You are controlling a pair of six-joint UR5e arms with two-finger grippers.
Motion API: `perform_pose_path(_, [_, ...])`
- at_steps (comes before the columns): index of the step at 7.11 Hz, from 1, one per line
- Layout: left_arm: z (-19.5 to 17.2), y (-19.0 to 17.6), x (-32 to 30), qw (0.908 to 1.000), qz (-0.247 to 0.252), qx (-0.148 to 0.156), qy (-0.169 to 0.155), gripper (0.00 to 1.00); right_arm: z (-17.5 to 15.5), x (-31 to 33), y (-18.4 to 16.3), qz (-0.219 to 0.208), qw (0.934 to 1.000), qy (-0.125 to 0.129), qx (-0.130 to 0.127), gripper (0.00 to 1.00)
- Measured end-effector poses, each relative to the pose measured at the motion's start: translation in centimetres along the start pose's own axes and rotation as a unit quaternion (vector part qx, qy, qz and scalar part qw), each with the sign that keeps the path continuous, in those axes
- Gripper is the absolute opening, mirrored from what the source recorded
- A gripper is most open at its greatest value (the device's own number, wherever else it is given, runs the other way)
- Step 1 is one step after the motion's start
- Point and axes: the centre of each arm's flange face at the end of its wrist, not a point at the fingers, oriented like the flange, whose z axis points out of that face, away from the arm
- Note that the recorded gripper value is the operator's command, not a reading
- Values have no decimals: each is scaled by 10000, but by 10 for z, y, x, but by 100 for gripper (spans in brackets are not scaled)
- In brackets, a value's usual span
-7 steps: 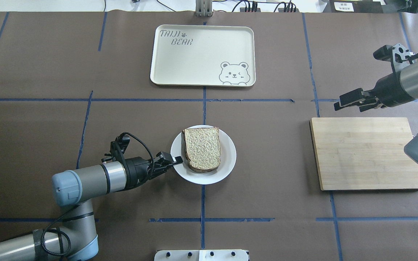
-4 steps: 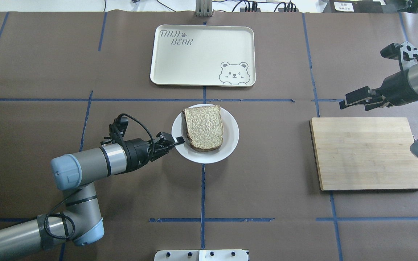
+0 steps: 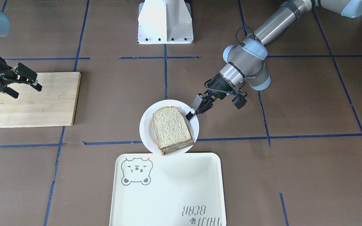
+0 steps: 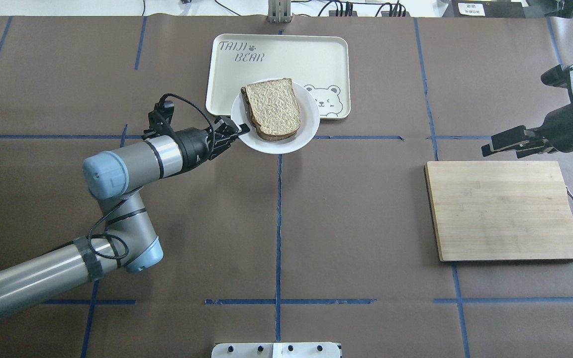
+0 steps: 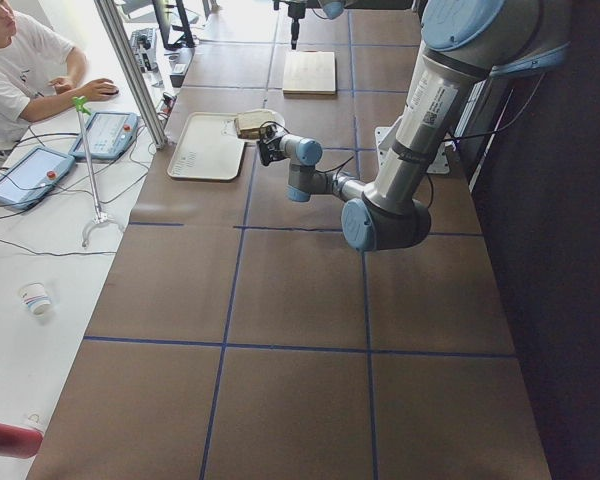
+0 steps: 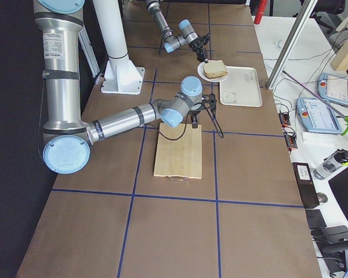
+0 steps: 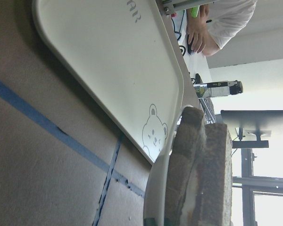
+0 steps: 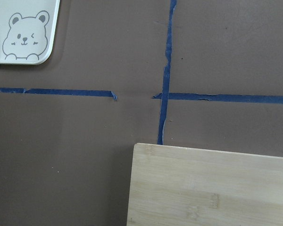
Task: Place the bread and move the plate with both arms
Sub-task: 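Slide the plate with the left gripper onto the cream tray, then open the left gripper to release the plate rim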
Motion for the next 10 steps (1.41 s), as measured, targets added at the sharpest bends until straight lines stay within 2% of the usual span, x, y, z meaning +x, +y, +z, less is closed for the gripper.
perform_pose_path(3, [76,-37,16,9980,-332,428,-328,4,-11,9,8,15,10000,2,13,100])
perform_pose_path(7, [100,-47,1,9955,-365,580,-651,8,-12,12,12,35,10000,18,0,100])
perform_pose_path(10, [101,-51,-5,9948,-363,620,-727,39,-11,12,12,36,10000,25,-3,100])
